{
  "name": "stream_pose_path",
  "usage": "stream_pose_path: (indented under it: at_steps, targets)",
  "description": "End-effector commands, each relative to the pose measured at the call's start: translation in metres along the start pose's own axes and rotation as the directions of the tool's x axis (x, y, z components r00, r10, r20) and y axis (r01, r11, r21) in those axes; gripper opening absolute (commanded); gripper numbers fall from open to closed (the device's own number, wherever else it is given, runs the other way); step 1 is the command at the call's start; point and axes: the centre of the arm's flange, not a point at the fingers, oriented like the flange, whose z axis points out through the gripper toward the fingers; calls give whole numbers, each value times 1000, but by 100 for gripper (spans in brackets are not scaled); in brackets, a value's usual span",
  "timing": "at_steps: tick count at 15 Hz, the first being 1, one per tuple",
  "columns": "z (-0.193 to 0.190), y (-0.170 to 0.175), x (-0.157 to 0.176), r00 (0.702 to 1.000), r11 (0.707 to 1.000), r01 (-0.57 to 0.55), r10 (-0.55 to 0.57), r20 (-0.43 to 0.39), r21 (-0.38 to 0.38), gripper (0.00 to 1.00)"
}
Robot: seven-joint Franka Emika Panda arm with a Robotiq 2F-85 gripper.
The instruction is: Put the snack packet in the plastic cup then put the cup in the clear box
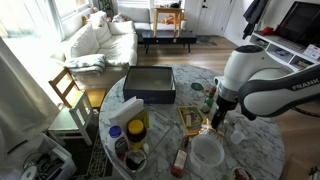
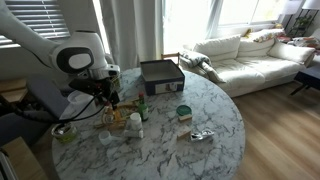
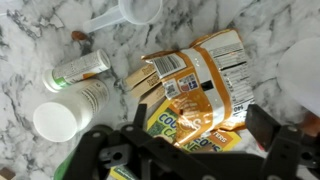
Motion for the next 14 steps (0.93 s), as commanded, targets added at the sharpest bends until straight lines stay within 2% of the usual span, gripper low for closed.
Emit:
stream_pose_path:
  at_steps: [1,4,5,6,7,14]
  targets:
    - [27,8,-2,1000,1000,11,-10,-24,24,100]
    - [40,8,-1,1000,1000,7,-6,-24,29,100]
    - [41,7,0,1000,999,5,-4,-26,33,75]
    - [42,8,1,1000,999,6,-5,-27,33,73]
    - [41,8,1,1000,999,10,-9,-30,36,66]
    - [22,14,5,1000,999,18,-18,-23,34,11]
